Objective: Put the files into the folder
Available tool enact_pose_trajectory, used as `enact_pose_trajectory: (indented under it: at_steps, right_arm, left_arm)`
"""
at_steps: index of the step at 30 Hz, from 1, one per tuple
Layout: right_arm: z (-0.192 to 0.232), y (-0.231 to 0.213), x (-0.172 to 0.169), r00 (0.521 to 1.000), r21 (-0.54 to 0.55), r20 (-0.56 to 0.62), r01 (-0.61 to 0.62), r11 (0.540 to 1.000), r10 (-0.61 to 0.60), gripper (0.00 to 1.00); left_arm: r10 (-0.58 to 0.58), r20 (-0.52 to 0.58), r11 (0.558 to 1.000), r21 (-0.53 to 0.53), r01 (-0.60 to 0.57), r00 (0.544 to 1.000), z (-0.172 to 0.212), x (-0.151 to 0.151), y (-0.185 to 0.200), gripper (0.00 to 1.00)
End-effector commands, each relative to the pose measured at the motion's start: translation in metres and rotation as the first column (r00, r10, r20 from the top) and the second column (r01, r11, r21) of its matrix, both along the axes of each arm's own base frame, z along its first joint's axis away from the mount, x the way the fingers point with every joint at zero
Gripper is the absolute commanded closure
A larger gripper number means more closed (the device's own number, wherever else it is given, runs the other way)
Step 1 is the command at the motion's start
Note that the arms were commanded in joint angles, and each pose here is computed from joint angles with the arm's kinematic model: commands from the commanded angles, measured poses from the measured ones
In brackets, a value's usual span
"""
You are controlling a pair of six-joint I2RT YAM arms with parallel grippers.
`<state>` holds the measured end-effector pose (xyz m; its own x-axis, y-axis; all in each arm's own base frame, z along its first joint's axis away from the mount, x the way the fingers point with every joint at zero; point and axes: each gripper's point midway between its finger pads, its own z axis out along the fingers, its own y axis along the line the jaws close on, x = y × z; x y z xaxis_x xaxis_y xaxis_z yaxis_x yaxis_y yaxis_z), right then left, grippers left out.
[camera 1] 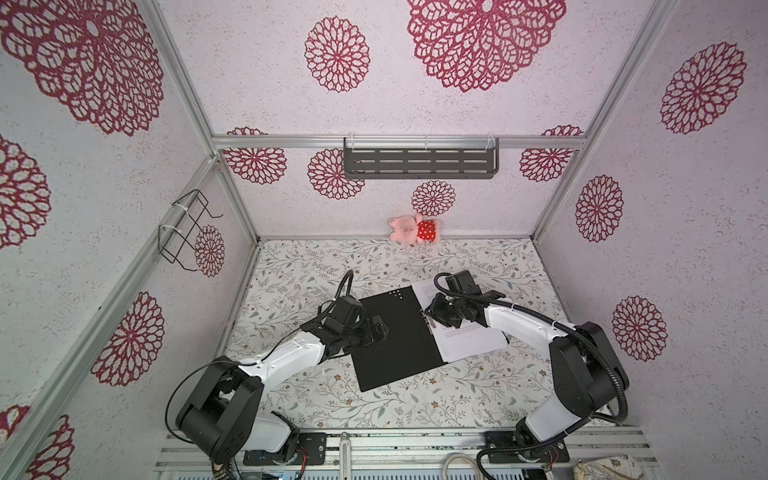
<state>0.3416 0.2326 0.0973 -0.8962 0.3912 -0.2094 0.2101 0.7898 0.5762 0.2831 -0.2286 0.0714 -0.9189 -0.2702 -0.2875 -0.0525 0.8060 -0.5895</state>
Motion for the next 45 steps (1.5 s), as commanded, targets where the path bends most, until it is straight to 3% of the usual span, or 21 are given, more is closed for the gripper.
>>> enact_pose_trajectory:
  at_steps: [1, 8, 27, 34, 45]
  right_arm:
    - [0.007, 0.006, 0.008, 0.999, 0.054, -0.005, 0.033, 0.998, -0.033, 0.70]
    - [-0.004, 0.008, 0.007, 0.998, 0.055, -0.041, 0.042, 0.998, -0.040, 0.79]
    - [-0.012, 0.002, -0.005, 0.996, 0.062, -0.065, 0.063, 0.996, -0.059, 0.89]
    - [-0.020, -0.008, -0.014, 0.994, 0.039, -0.077, 0.085, 0.996, -0.081, 1.00]
    - [-0.041, -0.034, -0.031, 0.992, -0.040, -0.084, 0.095, 0.995, -0.098, 1.00]
  left_arm:
    - [-0.058, 0.036, 0.995, -0.076, 0.060, 0.998, 0.007, 0.009, -0.023, 0.01]
    - [-0.052, -0.001, 0.997, -0.059, 0.051, 0.999, -0.014, 0.008, -0.021, 0.01]
    - [0.015, -0.118, 0.997, 0.080, -0.005, 0.993, -0.068, -0.004, 0.004, 0.01]
    - [0.093, -0.162, 0.993, 0.094, -0.078, 0.982, -0.086, -0.004, 0.019, 0.01]
    - [0.209, -0.268, 0.972, 0.165, -0.168, 0.941, -0.122, -0.019, 0.052, 0.00]
